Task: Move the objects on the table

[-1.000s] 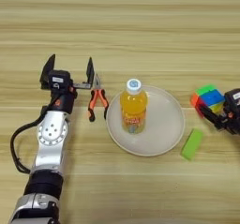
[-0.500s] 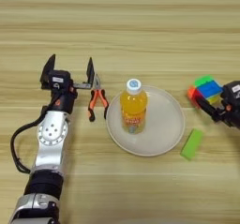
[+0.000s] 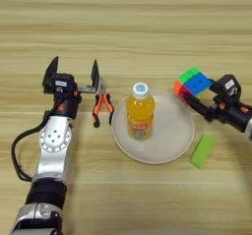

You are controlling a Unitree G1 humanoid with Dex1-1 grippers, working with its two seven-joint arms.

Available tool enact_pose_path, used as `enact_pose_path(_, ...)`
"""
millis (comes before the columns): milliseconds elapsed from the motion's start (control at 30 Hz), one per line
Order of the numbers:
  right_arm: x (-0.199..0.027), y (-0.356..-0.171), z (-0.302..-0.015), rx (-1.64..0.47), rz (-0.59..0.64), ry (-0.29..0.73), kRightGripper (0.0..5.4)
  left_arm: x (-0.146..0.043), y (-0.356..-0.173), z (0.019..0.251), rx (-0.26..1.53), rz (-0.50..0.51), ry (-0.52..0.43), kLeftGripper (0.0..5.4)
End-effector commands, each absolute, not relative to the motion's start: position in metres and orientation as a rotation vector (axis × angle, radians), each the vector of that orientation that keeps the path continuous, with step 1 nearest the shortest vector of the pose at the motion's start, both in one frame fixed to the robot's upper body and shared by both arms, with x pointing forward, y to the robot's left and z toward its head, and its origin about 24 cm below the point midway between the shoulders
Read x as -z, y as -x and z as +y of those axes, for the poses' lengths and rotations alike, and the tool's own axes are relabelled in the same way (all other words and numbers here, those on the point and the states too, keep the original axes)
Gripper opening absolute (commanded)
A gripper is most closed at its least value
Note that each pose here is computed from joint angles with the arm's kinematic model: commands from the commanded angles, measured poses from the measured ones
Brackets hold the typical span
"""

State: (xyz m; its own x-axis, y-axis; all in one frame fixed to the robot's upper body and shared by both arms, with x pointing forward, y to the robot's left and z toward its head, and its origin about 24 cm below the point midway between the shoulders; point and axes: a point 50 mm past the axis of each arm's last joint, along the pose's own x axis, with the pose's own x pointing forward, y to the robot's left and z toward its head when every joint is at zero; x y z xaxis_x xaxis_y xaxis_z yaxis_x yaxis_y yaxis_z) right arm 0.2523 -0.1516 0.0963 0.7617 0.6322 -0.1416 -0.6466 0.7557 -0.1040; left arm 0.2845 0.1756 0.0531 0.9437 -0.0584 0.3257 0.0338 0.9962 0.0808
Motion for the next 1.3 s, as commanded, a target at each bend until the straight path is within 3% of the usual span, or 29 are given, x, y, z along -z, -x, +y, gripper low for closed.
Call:
enact_pose_path(33, -0.098, -0.254, -0.141, -0.743, 0.101, 0.168, 3.31, -0.056, -0.285, 0.174, 0.055, -0.342, -0.088, 5.40)
enact_pose_path(867, -0.066, -0.251, -0.128, -0.787, 0.199, 0.164, 3.31, -0.057, -0.284, 0.174, 0.054, -0.343, -0.088, 5.40)
enact_pose_path(1100, -0.066, -0.250, -0.128, -0.791, 0.198, 0.159, 4.34, -0.057, -0.283, 0.173, 0.054, -0.343, -0.088, 5.40)
enact_pose_path(1300, -0.067, -0.250, -0.128, -0.792, 0.195, 0.157, 4.89, -0.057, -0.284, 0.173, 0.055, -0.343, -0.087, 5.40)
